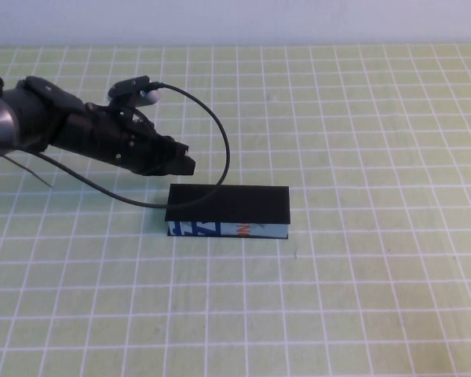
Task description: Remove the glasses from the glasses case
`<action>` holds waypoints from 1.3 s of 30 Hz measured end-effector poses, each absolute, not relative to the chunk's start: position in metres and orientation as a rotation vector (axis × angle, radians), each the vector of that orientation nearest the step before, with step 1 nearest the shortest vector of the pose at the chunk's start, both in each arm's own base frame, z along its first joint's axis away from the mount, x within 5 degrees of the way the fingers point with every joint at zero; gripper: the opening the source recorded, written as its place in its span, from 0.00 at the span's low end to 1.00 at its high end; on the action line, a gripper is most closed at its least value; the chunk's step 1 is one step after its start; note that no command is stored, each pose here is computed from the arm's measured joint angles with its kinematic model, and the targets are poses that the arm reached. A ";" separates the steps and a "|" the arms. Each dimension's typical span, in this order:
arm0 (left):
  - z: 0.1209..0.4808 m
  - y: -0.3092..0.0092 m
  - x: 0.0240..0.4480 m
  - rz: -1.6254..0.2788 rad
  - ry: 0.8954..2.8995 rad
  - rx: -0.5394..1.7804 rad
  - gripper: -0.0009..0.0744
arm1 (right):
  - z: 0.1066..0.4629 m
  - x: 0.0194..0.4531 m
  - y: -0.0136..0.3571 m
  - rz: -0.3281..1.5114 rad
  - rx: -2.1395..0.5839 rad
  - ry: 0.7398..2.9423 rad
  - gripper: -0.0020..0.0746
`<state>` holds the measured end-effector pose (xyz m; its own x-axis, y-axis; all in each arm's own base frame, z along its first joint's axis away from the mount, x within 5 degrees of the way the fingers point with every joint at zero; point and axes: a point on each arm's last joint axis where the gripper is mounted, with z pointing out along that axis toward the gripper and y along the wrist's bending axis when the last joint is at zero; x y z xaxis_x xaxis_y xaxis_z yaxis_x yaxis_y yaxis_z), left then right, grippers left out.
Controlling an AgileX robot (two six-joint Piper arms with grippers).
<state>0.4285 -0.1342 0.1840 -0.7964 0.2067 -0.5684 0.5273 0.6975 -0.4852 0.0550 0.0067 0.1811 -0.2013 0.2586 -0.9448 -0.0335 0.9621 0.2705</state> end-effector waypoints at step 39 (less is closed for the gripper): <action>0.161 -0.135 0.437 -0.888 2.484 0.596 0.01 | 0.310 0.212 0.085 0.782 -0.246 2.305 0.00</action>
<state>0.4370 -0.1348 0.1615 -0.8131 0.2469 -0.5271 0.5251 0.7019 -0.4813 0.2117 0.0855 0.3100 -0.7498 0.0372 -0.6606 -0.3727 0.8012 0.4681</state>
